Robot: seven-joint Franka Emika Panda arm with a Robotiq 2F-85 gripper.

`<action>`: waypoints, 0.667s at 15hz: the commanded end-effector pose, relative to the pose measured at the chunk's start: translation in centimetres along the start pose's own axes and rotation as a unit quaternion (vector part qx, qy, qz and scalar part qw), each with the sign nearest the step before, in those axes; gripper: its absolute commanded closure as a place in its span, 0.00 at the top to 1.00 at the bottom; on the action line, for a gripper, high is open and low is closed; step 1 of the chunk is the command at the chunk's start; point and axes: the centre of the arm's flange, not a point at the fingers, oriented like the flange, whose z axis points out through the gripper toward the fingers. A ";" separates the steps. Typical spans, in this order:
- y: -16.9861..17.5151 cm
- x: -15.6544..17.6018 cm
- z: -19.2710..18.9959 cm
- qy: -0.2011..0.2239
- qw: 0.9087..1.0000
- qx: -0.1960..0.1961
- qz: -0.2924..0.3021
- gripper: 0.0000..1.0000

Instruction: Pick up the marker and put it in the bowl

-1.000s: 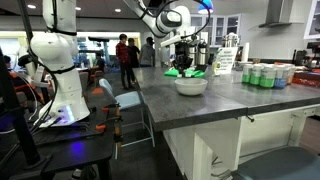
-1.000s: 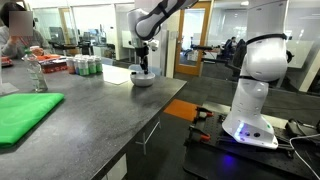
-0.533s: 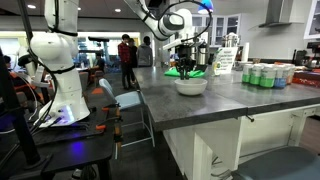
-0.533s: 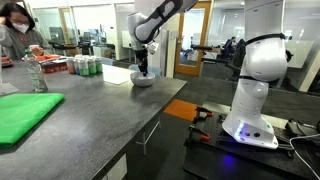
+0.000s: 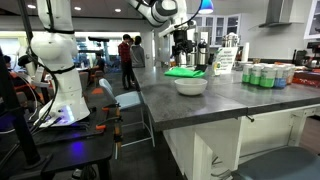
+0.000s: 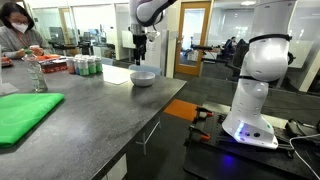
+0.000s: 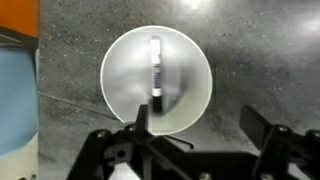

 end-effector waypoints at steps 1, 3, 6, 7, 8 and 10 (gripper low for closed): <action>-1.4 -2.0 -1.7 0.025 0.999 0.031 0.021 1.00; -1.8 -2.6 -2.0 0.024 0.999 0.035 0.019 1.00; -2.4 -3.1 -1.7 0.018 1.000 0.014 0.013 1.00; -2.6 -3.3 -1.5 0.017 1.000 0.009 0.009 1.00; -2.8 -3.4 -1.3 0.015 1.000 0.004 0.003 1.00; -3.3 -3.6 -0.3 0.011 1.000 -0.015 -0.014 1.00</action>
